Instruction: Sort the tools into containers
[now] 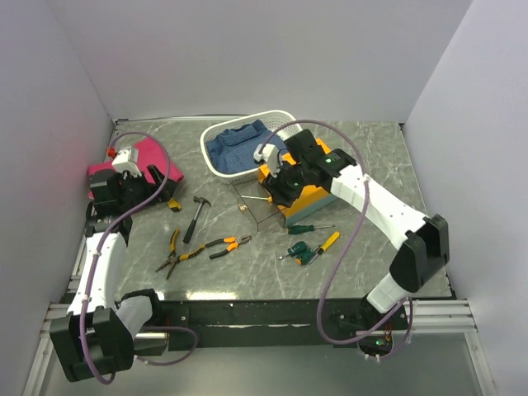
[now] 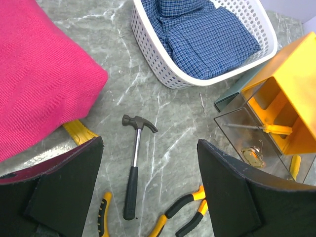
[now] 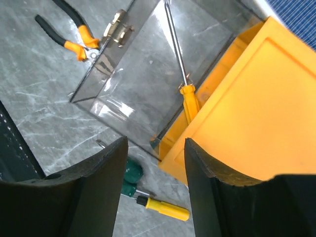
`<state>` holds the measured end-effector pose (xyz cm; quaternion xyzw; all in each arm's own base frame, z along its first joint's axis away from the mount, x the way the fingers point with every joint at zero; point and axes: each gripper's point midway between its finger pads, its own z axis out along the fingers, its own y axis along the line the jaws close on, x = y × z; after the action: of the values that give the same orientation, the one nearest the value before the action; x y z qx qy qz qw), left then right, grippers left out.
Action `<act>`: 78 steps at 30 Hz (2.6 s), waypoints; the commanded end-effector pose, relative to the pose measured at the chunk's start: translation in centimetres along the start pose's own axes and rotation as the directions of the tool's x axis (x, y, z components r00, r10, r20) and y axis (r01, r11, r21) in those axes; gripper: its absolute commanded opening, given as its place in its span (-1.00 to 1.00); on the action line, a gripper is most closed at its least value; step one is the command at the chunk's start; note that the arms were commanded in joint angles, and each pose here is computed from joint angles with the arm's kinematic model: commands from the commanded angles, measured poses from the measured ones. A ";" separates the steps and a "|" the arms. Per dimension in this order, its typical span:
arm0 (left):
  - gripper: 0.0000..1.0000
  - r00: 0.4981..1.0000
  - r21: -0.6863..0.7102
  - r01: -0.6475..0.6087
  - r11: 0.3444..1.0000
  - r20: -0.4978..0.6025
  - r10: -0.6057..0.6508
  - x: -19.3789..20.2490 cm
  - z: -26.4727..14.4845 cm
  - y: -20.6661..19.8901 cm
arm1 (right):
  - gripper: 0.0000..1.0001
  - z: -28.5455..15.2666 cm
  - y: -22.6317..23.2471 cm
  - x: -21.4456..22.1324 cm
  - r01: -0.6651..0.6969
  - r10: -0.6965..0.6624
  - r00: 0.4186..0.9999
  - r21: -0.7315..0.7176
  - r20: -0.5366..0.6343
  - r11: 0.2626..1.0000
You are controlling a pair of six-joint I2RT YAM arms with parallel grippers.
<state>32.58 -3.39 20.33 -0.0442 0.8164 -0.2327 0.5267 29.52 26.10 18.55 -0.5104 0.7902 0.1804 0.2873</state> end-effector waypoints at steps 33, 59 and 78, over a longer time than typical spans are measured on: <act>0.65 0.997 0.020 -0.056 0.998 0.046 0.055 -2.8 -0.2 -1.4 | 0.12 0.4 -2.6 22.9 0.583 -0.666 0.707 -0.336 -0.238 0.740; 0.65 0.996 0.021 -0.069 0.997 0.059 0.068 -4.0 1.6 -0.5 | -0.90 -8.6 3.5 21.1 0.713 -0.794 0.597 -0.379 -0.114 0.591; 0.67 0.995 0.002 -0.072 0.997 0.075 0.072 -4.1 1.3 -0.4 | -1.00 -5.2 3.2 -7.6 0.165 -0.051 0.926 -0.281 0.373 0.945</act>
<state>35.14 -3.07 21.45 -0.0356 0.8125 -0.2235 0.5372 27.68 25.73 25.38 -0.5821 0.6541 0.3301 0.3527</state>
